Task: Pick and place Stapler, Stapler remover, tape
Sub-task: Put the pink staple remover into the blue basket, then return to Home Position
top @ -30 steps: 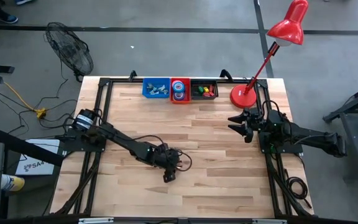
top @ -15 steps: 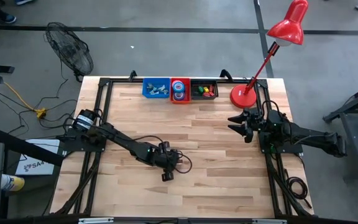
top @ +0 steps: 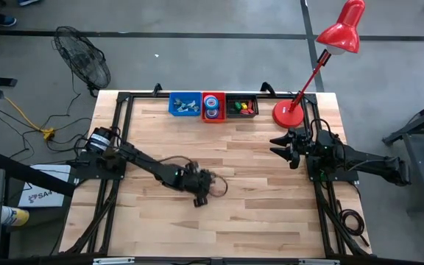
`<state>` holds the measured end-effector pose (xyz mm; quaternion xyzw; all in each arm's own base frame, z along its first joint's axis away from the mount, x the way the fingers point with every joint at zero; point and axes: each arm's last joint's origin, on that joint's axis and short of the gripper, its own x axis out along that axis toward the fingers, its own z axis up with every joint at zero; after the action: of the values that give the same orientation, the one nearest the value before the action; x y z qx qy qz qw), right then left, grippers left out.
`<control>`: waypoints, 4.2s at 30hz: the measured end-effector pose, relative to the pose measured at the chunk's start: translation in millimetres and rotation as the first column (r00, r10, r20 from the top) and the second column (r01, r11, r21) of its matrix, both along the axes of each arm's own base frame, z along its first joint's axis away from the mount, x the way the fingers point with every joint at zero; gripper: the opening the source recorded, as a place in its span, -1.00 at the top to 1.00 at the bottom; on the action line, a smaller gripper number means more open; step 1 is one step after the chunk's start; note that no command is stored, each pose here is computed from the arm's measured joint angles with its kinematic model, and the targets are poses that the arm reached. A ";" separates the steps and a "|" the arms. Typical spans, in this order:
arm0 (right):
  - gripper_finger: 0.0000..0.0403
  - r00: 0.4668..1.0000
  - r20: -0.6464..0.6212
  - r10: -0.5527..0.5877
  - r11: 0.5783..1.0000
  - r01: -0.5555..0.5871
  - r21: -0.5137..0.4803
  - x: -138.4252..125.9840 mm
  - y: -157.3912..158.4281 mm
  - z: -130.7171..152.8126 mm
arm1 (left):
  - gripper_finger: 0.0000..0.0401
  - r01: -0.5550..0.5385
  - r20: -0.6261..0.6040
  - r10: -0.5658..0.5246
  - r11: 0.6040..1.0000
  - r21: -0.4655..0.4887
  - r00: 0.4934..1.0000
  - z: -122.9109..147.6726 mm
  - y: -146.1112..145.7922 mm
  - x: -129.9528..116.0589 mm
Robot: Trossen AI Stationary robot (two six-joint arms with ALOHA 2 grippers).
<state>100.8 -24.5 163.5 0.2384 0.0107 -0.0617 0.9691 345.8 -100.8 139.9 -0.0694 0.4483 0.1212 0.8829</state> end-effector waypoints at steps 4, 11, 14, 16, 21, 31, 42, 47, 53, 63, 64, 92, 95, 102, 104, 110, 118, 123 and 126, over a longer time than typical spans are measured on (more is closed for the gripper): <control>-0.07 1.000 0.000 0.000 1.000 0.000 0.000 0.0 0.0 0.0 | 0.59 -0.045 -0.006 0.045 0.999 0.010 0.999 13.4 16.0 -2.6; -0.07 1.000 0.001 0.000 1.000 0.000 0.000 0.0 0.0 0.1 | 0.59 -0.073 -0.001 0.073 0.997 0.041 0.997 42.3 48.1 -9.2; -0.07 1.000 0.000 0.000 1.000 0.000 0.000 0.0 0.0 0.0 | 0.59 -0.089 0.003 0.089 0.995 0.056 0.996 56.1 62.7 -14.7; -0.07 1.000 0.000 0.000 1.000 0.000 0.000 0.0 0.0 0.0 | 0.59 -0.101 0.002 0.101 0.993 0.067 0.995 65.5 73.4 -19.5; -0.07 1.000 0.000 0.000 1.000 0.000 0.000 0.0 0.0 0.0 | 0.59 -0.125 -0.022 0.128 0.986 0.109 0.991 86.1 101.6 -34.9; -0.07 1.000 0.001 0.000 1.000 0.000 0.000 0.0 0.0 0.1 | 0.59 -0.157 -0.124 0.187 0.963 0.221 0.974 104.8 168.7 -65.3; -0.07 1.000 0.000 0.000 1.000 0.000 0.000 0.0 0.0 0.0 | 0.59 -0.161 -0.188 0.224 0.940 0.301 0.956 106.3 253.1 -96.7; -0.07 1.000 0.000 0.000 1.000 0.000 0.000 0.0 0.0 0.0 | 0.59 -0.142 -0.168 0.210 0.927 0.346 0.963 105.9 282.9 -106.1; -0.07 1.000 0.000 0.000 1.000 0.000 0.000 0.0 0.0 0.0 | 0.59 -0.090 -0.179 0.156 0.940 0.328 0.971 88.1 312.2 -109.3; -0.07 1.000 0.000 0.000 1.000 0.000 0.000 0.0 0.0 -0.1 | 0.59 -0.045 -0.186 0.106 0.952 0.303 0.977 60.0 334.2 -103.5; -0.07 1.000 0.000 0.000 1.000 0.000 0.000 0.0 0.0 -0.1 | 0.59 -0.033 -0.185 0.094 0.951 0.308 0.978 58.6 335.1 -102.1; -0.07 1.000 0.000 0.000 1.000 0.000 0.000 0.0 0.0 -0.1 | 0.11 0.002 0.004 -0.003 0.977 0.211 1.000 126.1 320.2 -88.6; -0.07 1.000 0.000 0.000 1.000 0.000 0.000 -0.1 0.0 -0.1 | 0.11 -0.014 0.088 -0.005 0.976 0.217 0.996 151.1 299.1 -86.8; -0.07 1.000 0.000 0.000 1.000 0.000 0.000 0.0 0.0 -0.1 | 0.11 -0.036 0.201 -0.023 0.957 0.286 0.979 199.7 220.9 -85.8; -0.07 1.000 0.000 0.000 1.000 0.000 0.000 0.0 0.0 -0.1 | 0.11 -0.042 0.222 -0.031 0.948 0.315 0.975 209.1 195.8 -86.2; -0.07 1.000 0.000 0.000 1.000 0.000 0.000 0.0 0.0 -0.1 | 0.11 -0.075 0.234 -0.023 0.914 0.399 0.972 217.4 125.8 -86.9; -0.07 1.000 0.000 0.000 1.000 0.000 0.000 0.0 0.0 -0.1 | 0.11 -0.176 0.309 0.015 0.848 0.499 0.951 204.6 71.7 -123.7; -0.07 1.000 0.002 0.000 1.000 0.000 -0.001 -0.1 0.0 0.1 | 0.11 -0.131 0.334 -0.027 0.887 0.442 0.942 172.5 66.8 -148.2; -0.07 1.000 0.001 0.000 1.000 0.000 0.000 -0.1 0.0 0.0 | 0.11 -0.014 0.414 -0.162 0.921 0.389 0.896 151.5 67.2 -163.6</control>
<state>100.7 -24.5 163.5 0.2383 0.0101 -0.0615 0.9692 182.3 -33.6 291.5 0.0960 0.2079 0.1532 0.9613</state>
